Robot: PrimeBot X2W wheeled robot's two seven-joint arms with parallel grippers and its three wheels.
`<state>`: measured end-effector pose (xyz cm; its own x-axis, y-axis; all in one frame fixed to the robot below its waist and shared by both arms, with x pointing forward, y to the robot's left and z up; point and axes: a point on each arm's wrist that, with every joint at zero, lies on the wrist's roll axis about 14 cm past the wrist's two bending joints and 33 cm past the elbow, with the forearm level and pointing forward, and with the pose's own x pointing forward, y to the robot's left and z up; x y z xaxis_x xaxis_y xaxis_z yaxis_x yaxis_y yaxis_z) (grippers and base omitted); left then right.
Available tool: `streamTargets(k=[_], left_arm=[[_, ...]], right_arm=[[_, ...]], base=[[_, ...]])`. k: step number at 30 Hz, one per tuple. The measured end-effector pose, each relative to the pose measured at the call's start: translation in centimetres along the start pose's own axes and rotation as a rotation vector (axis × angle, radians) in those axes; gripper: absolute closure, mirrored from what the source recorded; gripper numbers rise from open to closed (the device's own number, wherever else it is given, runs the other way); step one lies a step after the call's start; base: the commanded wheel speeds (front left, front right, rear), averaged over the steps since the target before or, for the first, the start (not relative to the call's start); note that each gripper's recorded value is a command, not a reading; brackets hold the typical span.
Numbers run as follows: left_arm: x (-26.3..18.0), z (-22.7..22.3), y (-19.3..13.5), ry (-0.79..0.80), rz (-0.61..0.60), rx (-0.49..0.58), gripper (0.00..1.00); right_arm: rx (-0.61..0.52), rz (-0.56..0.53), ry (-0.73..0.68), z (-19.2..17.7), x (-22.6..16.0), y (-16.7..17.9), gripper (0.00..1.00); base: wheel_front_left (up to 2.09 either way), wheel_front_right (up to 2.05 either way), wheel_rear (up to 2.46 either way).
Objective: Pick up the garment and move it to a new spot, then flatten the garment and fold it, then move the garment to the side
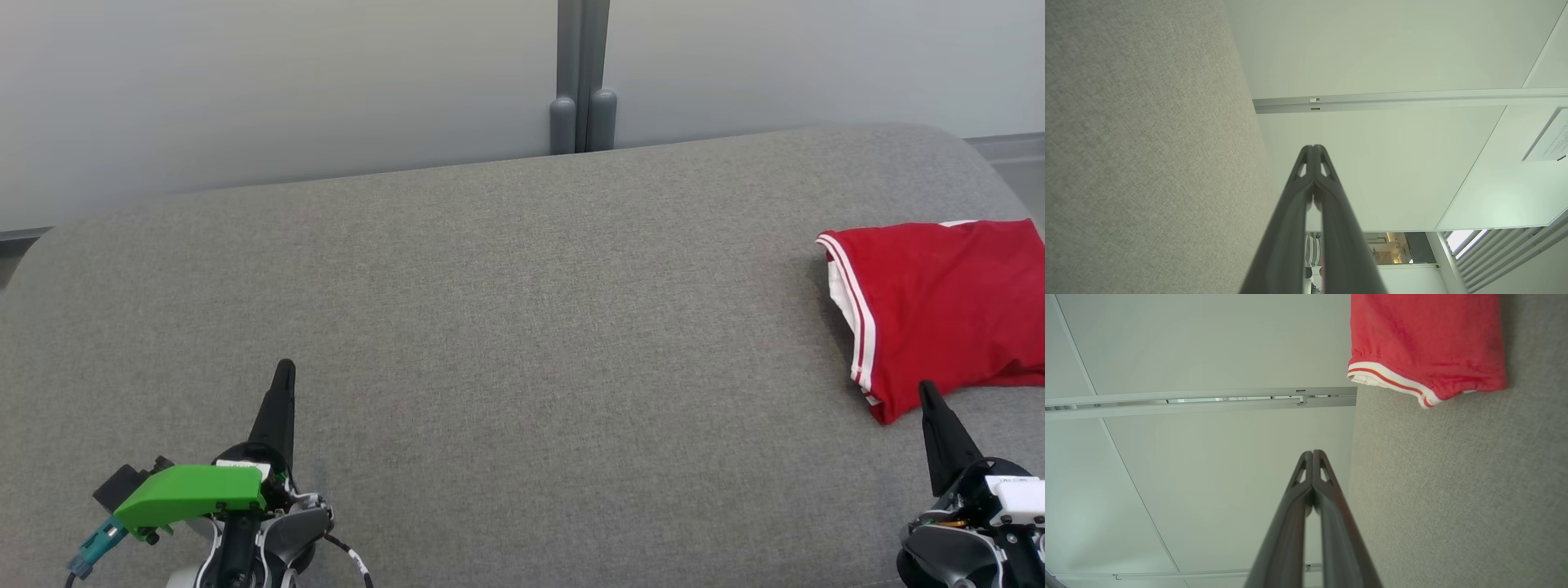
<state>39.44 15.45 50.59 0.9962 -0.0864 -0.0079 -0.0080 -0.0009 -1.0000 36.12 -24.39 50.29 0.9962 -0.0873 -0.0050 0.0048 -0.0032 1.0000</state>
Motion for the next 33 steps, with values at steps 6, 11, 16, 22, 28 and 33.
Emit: streamTargets(k=[6, 11, 16, 22, 28, 33], left_arm=[[0.0, 0.0, -0.01, 0.0, 0.0, 0.0, 1.0], [0.01, 0.0, -0.01, 0.0, 0.0, 0.0, 1.0], [0.01, 0.01, -0.02, 0.0, -0.001, 0.0, 1.0], [0.01, 0.01, -0.02, 0.0, -0.001, 0.0, 1.0], [0.01, 0.01, -0.03, 0.0, -0.001, 0.0, 1.0], [0.01, 0.0, -0.02, 0.0, -0.001, 0.0, 1.0]], right_arm=[[0.0, 0.0, 0.0, 0.0, 0.0, 0.0, 1.0], [0.0, 0.0, 0.0, 0.0, 0.0, 0.0, 1.0], [0.0, 0.0, 0.0, 0.0, 0.0, 0.0, 1.0], [0.0, 0.0, 0.0, 0.0, 0.0, 0.0, 1.0], [0.0, 0.0, 0.0, 0.0, 0.0, 0.0, 1.0], [0.0, 0.0, 0.0, 0.0, 0.0, 0.0, 1.0]], base=[[0.0, 0.0, 0.0], [0.0, 0.0, 0.0], [0.0, 0.0, 0.0], [0.0, 0.0, 0.0], [0.0, 0.0, 0.0], [0.0, 0.0, 0.0]])
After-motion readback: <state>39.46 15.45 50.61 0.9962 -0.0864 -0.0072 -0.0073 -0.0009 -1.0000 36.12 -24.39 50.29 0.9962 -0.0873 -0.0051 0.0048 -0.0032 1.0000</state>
